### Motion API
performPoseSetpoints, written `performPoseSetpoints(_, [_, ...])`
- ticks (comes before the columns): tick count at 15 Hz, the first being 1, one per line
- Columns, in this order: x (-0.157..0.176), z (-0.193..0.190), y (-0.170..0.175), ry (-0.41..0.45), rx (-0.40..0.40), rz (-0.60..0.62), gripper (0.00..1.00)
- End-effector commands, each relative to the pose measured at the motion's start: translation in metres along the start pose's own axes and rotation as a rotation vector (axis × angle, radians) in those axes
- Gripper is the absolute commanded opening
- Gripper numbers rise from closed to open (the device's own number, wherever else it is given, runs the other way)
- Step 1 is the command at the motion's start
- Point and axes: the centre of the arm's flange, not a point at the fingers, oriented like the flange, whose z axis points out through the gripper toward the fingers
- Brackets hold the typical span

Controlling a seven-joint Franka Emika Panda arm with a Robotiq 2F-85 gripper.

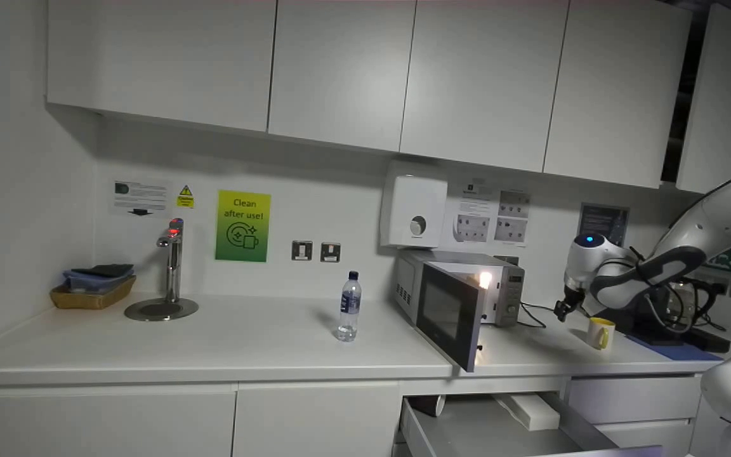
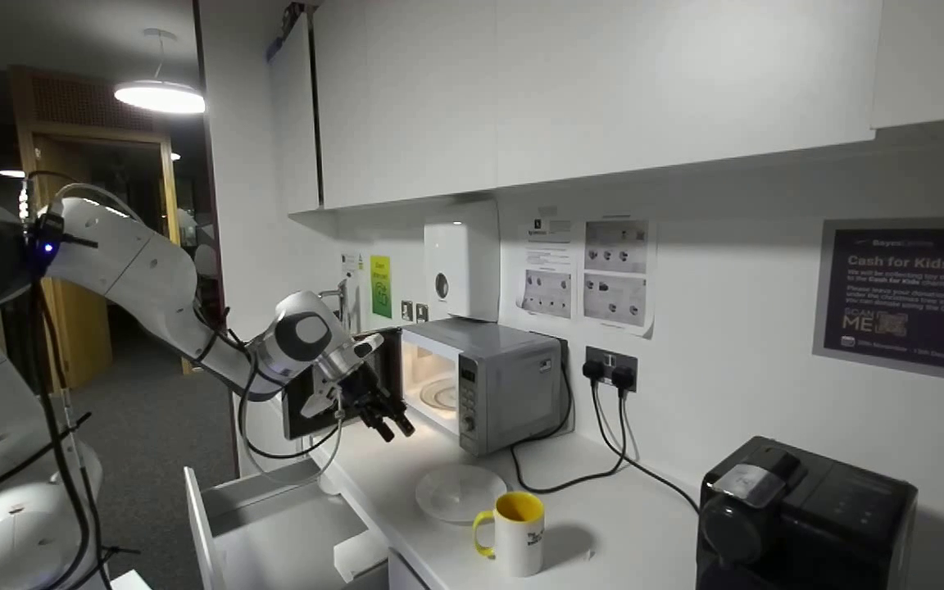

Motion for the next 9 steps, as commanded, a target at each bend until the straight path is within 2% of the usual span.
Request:
performPoseSetpoints(1, [-0.003, -0.022, 0.004, 0.017, -0.075, -0.175, 1.00])
performPoseSetpoints(5, [-0.009, -0.019, -0.002, 0.025, -0.113, -0.256, 1.00])
performPoseSetpoints(9, [-0.004, -0.012, -0.008, 0.020, -0.080, -0.211, 1.00])
